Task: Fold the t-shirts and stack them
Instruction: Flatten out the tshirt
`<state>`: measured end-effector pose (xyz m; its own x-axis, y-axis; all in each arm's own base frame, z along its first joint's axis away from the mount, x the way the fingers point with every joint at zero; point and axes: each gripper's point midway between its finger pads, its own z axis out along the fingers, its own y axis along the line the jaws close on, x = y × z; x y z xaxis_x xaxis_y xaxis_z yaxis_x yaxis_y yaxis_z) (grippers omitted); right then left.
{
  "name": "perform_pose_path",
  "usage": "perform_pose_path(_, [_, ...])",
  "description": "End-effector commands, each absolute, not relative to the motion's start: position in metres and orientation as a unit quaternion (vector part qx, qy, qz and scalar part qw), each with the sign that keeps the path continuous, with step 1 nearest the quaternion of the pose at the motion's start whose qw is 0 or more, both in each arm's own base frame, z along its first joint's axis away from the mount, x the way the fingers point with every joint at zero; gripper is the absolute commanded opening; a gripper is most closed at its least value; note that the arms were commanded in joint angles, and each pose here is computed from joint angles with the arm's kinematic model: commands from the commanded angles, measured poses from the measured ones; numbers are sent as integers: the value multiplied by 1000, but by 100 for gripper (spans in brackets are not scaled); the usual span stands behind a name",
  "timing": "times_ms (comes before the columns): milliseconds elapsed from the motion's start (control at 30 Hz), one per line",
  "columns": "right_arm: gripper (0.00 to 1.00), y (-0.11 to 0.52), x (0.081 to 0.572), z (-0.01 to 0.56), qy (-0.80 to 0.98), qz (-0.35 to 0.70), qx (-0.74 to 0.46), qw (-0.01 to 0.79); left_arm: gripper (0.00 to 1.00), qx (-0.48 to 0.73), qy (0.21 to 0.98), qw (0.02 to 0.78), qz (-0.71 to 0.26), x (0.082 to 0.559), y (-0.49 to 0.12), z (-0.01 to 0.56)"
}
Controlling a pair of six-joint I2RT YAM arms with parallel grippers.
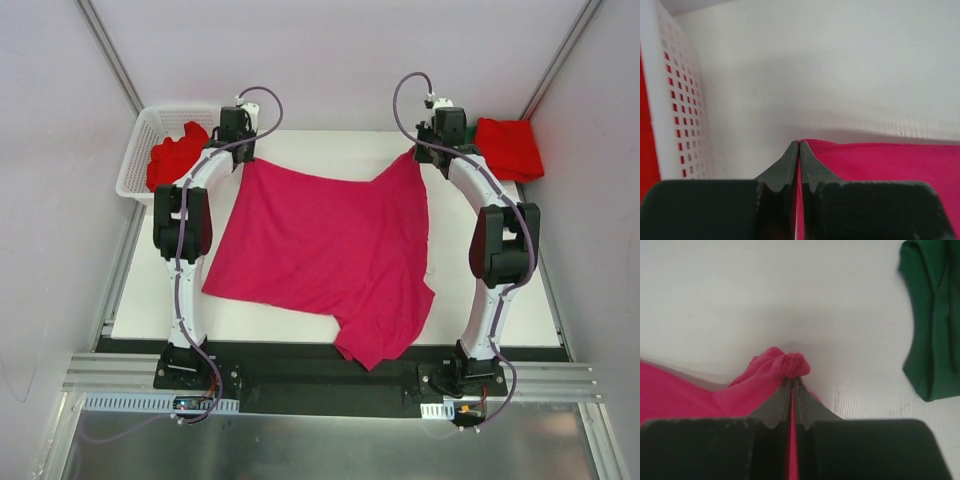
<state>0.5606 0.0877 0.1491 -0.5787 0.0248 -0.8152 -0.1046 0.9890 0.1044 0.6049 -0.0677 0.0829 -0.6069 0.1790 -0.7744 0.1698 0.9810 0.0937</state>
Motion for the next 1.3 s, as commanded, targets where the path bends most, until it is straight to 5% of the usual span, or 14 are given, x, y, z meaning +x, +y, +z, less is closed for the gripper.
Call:
perform_pose_path(0, [1,85,584,188,858,68,-17,509,0,107,873,474,34,627,-61,114])
perform_pose_path(433, [3,78,601,161,873,57,-23,483,1,114,872,473,48,642,-57,102])
perform_pose_path(500, [17,77,601,160,874,52,-22,482,13,111,871,475,59,644,-53,103])
perform_pose_path(533, [31,74,601,162,874,48,-22,484,39,109,871,476,64,645,-52,103])
perform_pose_path(700, [74,56,589,189,865,1,-2,501,97,94,859,496,85,642,-43,137])
perform_pose_path(833, [85,39,568,216,855,-30,20,517,99,88,849,513,88,628,-41,171])
perform_pose_path(1033, [86,34,531,235,857,-19,60,512,99,81,847,524,41,581,-59,206])
perform_pose_path(1267, [86,41,469,226,875,26,104,473,99,124,866,483,-40,505,-114,181])
